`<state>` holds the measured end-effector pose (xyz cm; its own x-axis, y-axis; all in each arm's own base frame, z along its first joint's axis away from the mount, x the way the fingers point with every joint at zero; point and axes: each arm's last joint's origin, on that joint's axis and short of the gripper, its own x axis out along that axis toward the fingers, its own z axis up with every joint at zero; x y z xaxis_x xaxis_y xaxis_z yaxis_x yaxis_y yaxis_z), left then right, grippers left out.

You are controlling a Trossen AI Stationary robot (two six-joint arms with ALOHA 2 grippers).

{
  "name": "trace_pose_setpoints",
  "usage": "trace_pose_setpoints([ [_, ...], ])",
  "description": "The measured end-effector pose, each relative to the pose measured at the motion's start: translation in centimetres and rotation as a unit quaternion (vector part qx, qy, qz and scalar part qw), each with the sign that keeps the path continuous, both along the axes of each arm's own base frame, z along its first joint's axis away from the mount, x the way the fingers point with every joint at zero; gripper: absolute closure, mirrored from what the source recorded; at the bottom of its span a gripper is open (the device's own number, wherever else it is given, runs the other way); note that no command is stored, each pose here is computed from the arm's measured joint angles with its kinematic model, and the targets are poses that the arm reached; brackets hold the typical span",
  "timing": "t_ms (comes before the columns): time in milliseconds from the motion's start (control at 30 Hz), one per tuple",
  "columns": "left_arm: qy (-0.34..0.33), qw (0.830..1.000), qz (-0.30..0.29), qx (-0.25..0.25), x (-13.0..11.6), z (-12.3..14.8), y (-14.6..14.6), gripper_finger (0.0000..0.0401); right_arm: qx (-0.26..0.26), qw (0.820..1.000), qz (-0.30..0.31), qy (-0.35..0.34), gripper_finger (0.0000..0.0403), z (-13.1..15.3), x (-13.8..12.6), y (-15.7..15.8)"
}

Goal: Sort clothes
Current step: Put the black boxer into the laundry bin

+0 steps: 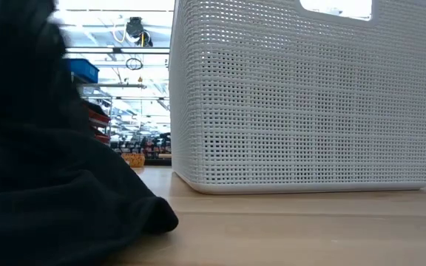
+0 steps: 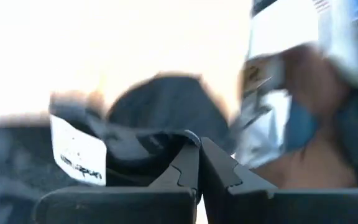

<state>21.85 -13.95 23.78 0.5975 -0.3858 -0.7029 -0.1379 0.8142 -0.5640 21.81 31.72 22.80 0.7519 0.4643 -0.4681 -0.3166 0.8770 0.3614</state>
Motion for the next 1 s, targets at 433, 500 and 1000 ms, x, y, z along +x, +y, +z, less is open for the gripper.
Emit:
trace_pose_setpoints([
  [433, -0.492, 0.869, -0.029, 0.052, 2.7, 16.8, -1.1, 0.0399, 0.048, 0.992, -0.007, -0.115, 0.0149, 7.7, -2.2, -2.4],
  [500, -0.535, 0.842, -0.015, 0.065, 2.6, 18.1, -0.9, 0.0399, 0.032, 0.985, -0.011, -0.167, 0.0149, 8.8, -2.2, -2.7],
  [1000, -0.51, 0.855, 0.039, 0.092, 7.1, 14.3, -3.1, 0.04, -0.073, 0.94, -0.066, -0.328, 0.0149, 11.4, 1.7, -5.8],
])
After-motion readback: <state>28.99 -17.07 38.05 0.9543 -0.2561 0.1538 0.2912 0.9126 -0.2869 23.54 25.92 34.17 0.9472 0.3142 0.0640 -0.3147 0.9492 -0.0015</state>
